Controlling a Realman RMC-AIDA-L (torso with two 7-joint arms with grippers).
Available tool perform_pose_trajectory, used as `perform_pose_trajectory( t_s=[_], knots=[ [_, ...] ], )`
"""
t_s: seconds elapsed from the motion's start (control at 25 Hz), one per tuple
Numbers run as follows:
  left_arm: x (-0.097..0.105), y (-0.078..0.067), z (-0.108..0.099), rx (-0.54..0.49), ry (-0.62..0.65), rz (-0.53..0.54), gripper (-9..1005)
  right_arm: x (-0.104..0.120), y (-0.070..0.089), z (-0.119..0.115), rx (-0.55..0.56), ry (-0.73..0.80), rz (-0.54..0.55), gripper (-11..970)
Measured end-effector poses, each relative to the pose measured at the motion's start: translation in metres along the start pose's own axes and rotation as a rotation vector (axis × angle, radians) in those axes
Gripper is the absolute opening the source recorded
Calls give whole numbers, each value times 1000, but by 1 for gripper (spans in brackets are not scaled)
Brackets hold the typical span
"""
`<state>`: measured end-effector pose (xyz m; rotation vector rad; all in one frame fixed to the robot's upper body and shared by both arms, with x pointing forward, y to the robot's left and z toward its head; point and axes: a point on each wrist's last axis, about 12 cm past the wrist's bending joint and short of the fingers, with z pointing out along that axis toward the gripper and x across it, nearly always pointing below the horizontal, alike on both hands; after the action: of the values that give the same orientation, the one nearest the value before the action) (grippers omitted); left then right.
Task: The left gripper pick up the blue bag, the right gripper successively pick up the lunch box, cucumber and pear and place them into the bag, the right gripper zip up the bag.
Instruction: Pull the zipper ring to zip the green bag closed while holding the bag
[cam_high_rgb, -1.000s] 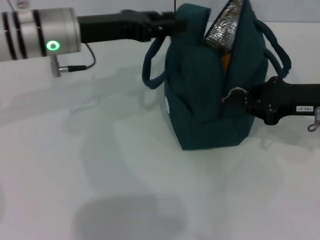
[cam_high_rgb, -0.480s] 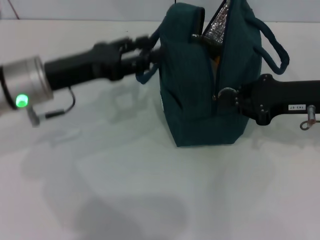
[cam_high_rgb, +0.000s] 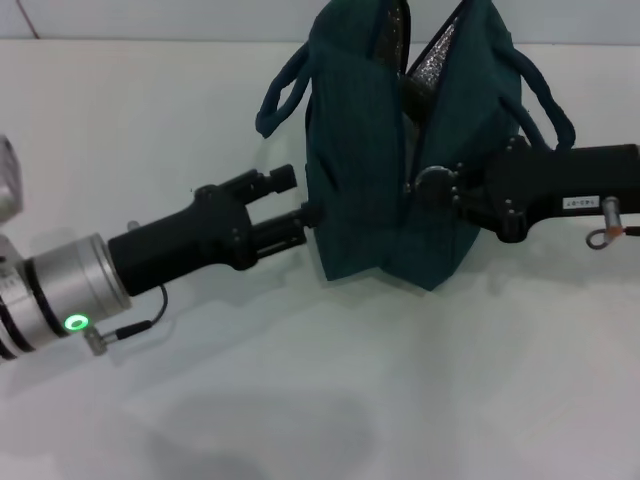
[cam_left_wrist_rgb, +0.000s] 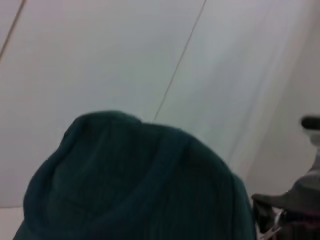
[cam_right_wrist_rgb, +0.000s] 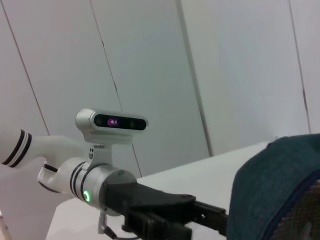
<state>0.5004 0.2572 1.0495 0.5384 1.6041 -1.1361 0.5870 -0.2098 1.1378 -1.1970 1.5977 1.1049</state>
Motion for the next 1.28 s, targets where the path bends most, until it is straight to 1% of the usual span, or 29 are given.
perform_pose_trajectory(
  t_s=[0.08, 0.2, 0.36, 0.52, 0.68, 0.92, 1.16, 1.28],
  knots=[
    [7, 0, 5, -21, 14, 13, 757, -2, -1, 2, -5, 9, 8, 9],
    [12, 2, 10, -42, 33, 23, 756, -2, -1, 4, -3, 8, 18, 8],
    [18, 1, 21, -38, 65, 42, 757, -1, -2, 7, -1, 26, 38, 8],
    [22, 1, 25, -35, 95, 48, 757, -1, -2, 8, 5, 22, 34, 8],
    [23, 0, 28, -21, 114, 53, 756, -2, -4, 7, 33, -6, 30, 8],
    [33, 1, 31, -65, 139, 49, 753, -8, -4, 8, 28, -50, 13, 8],
    [37, 2, 37, -92, 141, 64, 745, -15, -5, 12, 13, -70, 18, 8],
    [38, 2, 38, -109, 132, 71, 741, -16, -4, 13, 7, -77, 25, 8]
  ],
)
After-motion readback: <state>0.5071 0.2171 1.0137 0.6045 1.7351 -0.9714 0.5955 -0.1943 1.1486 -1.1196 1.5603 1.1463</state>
